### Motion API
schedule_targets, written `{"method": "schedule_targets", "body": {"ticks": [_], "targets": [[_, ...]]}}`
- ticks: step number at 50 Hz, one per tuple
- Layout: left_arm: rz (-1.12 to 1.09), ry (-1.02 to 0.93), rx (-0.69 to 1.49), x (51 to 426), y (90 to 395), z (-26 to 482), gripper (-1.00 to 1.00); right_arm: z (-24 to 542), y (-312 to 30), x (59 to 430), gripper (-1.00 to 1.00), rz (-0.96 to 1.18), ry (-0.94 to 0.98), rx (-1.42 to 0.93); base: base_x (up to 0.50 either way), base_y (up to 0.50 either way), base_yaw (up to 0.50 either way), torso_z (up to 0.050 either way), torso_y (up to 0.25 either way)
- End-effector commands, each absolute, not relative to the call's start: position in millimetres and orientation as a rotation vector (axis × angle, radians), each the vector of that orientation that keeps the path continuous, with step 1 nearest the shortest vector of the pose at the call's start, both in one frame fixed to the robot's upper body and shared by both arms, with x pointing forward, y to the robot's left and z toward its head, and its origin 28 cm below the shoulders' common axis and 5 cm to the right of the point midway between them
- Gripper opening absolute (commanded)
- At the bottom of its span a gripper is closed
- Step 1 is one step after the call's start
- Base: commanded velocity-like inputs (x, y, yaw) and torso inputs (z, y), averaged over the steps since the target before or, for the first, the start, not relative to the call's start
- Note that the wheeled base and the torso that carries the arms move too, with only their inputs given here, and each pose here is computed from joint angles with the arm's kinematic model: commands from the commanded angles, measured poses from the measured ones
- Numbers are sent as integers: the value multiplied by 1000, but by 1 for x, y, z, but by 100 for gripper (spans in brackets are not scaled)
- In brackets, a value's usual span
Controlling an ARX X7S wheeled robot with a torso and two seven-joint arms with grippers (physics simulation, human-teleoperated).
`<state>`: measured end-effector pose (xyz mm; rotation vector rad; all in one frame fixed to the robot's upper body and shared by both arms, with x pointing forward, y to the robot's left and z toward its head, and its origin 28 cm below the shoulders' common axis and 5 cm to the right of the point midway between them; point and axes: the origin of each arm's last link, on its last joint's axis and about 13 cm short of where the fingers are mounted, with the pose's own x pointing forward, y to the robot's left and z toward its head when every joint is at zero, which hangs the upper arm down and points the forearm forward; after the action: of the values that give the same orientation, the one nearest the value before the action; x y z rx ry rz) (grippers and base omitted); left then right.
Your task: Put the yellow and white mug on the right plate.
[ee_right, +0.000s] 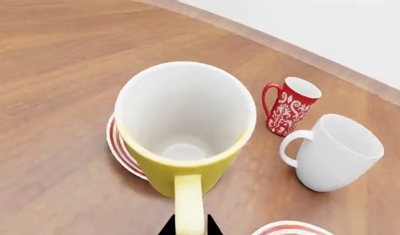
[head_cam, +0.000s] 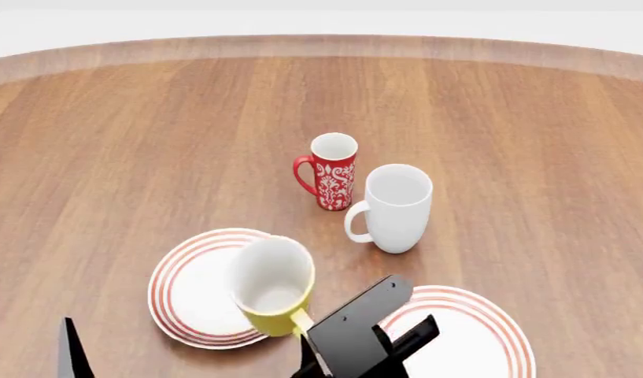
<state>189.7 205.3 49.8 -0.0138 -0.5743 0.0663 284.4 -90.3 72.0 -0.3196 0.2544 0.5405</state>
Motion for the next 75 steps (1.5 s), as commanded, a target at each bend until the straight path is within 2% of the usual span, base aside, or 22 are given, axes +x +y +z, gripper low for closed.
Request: {"method": "schedule_targets", "body": {"ticks": [1, 16, 33, 45, 54, 60, 64, 75], "targets": [[68, -570, -12, 190, 205, 49, 100, 99, -126, 288, -100, 414, 211, -359, 0, 0, 0, 0, 0], [70, -563, -10, 191, 205, 50, 100, 116, -164, 283, -100, 264, 202, -362, 0, 0, 0, 0, 0], [69, -557, -3, 190, 204, 50, 100, 113, -188, 273, -100, 212, 271, -408, 0, 0, 0, 0, 1], [69, -554, 0, 190, 204, 51, 100, 124, -199, 274, -100, 229, 318, -373, 0, 0, 0, 0, 0], [65, -552, 5, 190, 204, 50, 100, 132, -202, 278, -100, 331, 347, -255, 0, 0, 0, 0, 0], [62, -551, 8, 190, 203, 49, 100, 133, -206, 281, -100, 352, 365, -271, 0, 0, 0, 0, 0], [60, -550, 11, 190, 203, 48, 100, 132, -209, 276, -100, 446, 429, -243, 0, 0, 0, 0, 0], [56, -548, 14, 189, 203, 48, 100, 121, -225, 278, -100, 404, 505, -314, 0, 0, 0, 0, 0]]}}
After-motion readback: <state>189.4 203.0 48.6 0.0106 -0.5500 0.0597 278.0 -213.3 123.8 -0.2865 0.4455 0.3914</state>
